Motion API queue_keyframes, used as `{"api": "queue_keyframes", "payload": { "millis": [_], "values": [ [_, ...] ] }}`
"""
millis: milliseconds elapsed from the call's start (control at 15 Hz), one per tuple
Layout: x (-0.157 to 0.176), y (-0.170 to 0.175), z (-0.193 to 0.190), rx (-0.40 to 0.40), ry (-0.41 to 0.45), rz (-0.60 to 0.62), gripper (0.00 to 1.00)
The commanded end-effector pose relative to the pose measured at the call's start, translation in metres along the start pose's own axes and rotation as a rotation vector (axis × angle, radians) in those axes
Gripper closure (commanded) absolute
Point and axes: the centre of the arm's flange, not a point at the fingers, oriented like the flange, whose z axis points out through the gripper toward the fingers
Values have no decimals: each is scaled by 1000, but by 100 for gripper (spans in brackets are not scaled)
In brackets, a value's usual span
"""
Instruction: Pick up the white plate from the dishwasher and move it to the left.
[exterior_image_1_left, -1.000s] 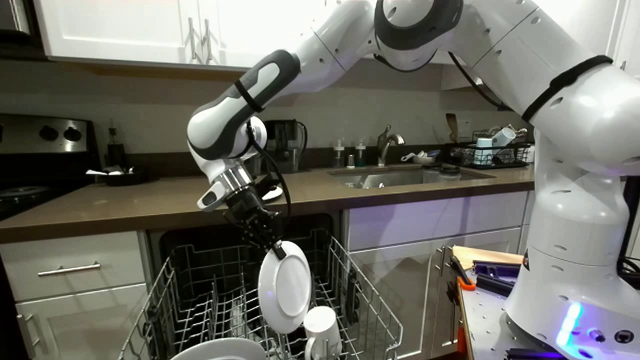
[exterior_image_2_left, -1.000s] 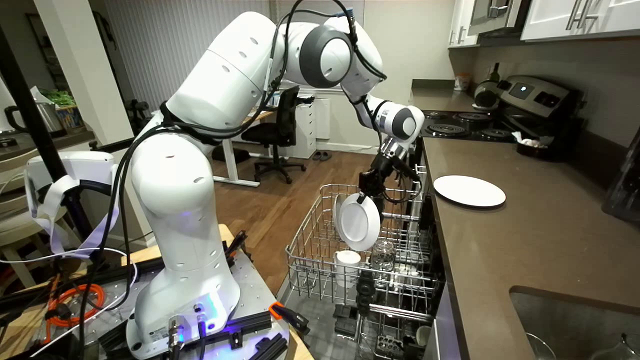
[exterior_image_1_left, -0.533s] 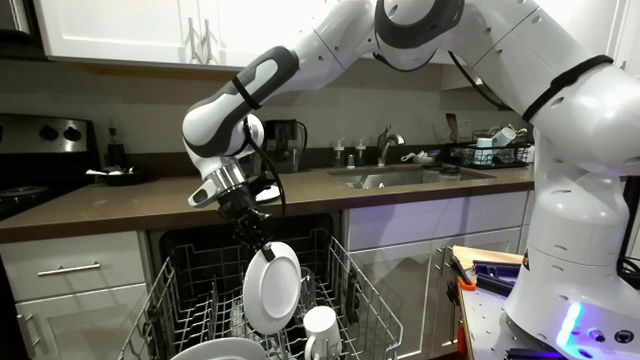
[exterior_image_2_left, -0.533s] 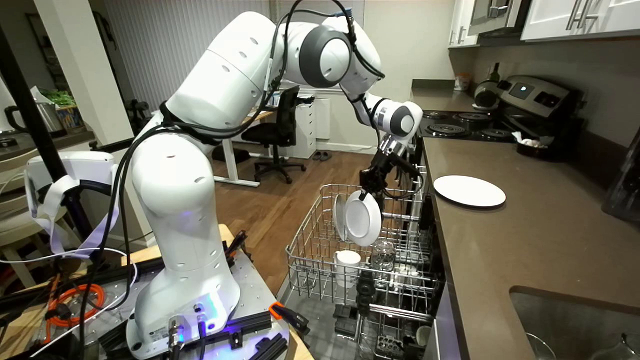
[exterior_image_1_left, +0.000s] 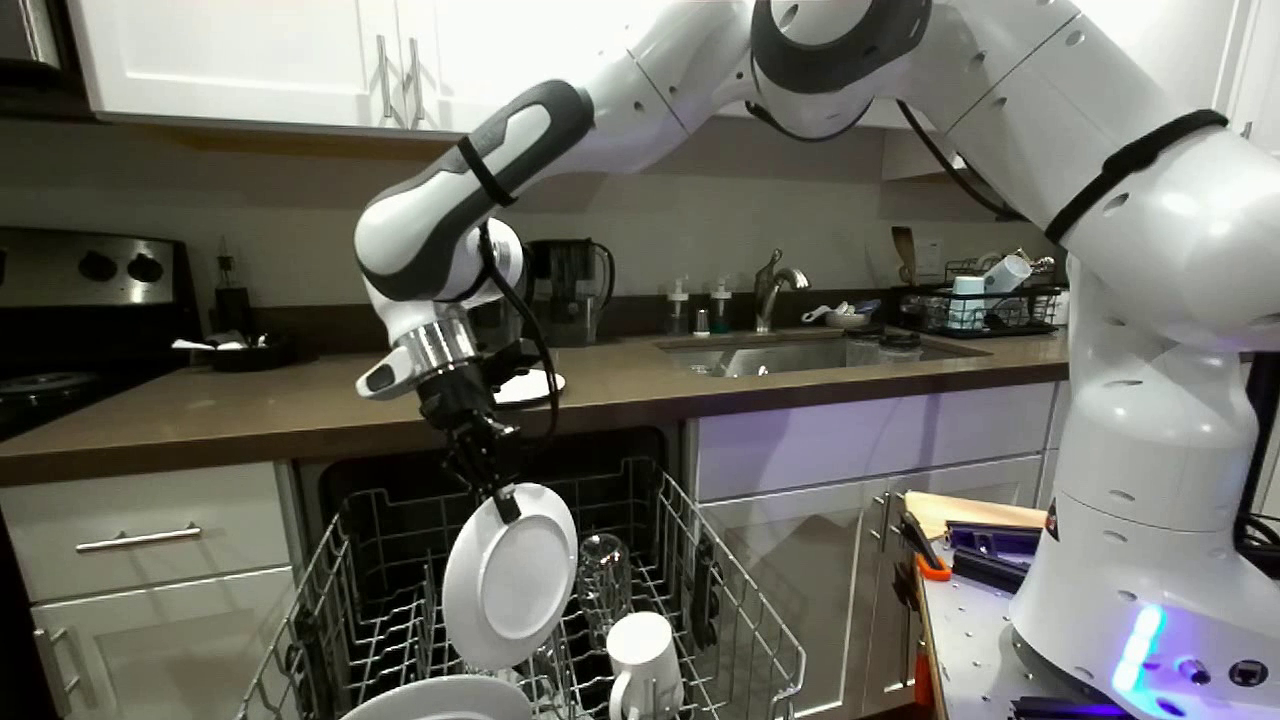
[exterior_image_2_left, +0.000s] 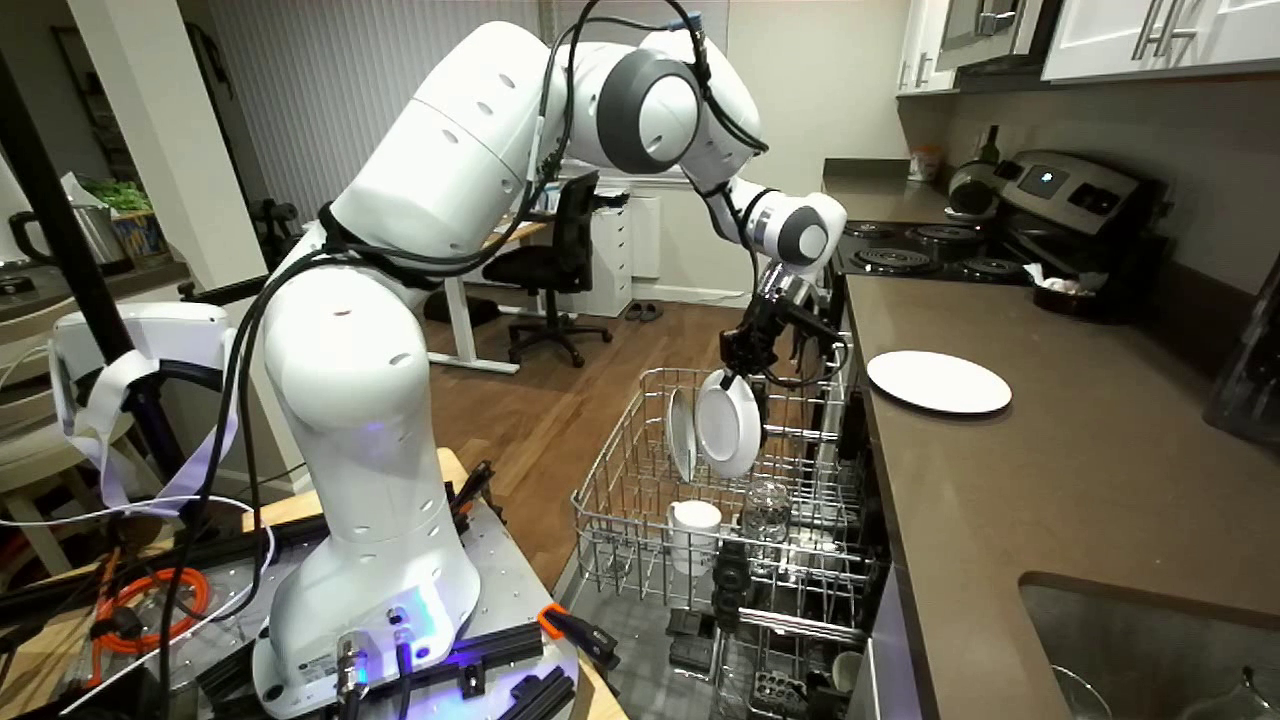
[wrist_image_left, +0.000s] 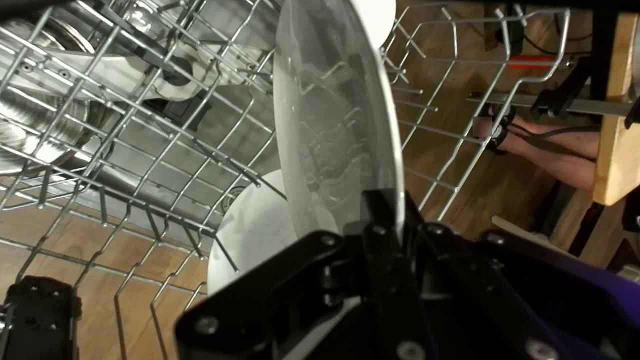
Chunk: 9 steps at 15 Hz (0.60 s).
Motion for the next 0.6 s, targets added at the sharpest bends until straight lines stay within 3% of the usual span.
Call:
{"api": "queue_keyframes", "payload": {
  "millis": [0,133,200,267,533],
  "values": [
    [5,-8,-19,-64,79,77,98],
    [8,-6,-22,-97,116,104,98],
    [7,6,-10,-67,77,63,98],
    [7,7,-10,-71,80,65,93],
    [7,10,-2,-59,77,67,93]
  ]
}}
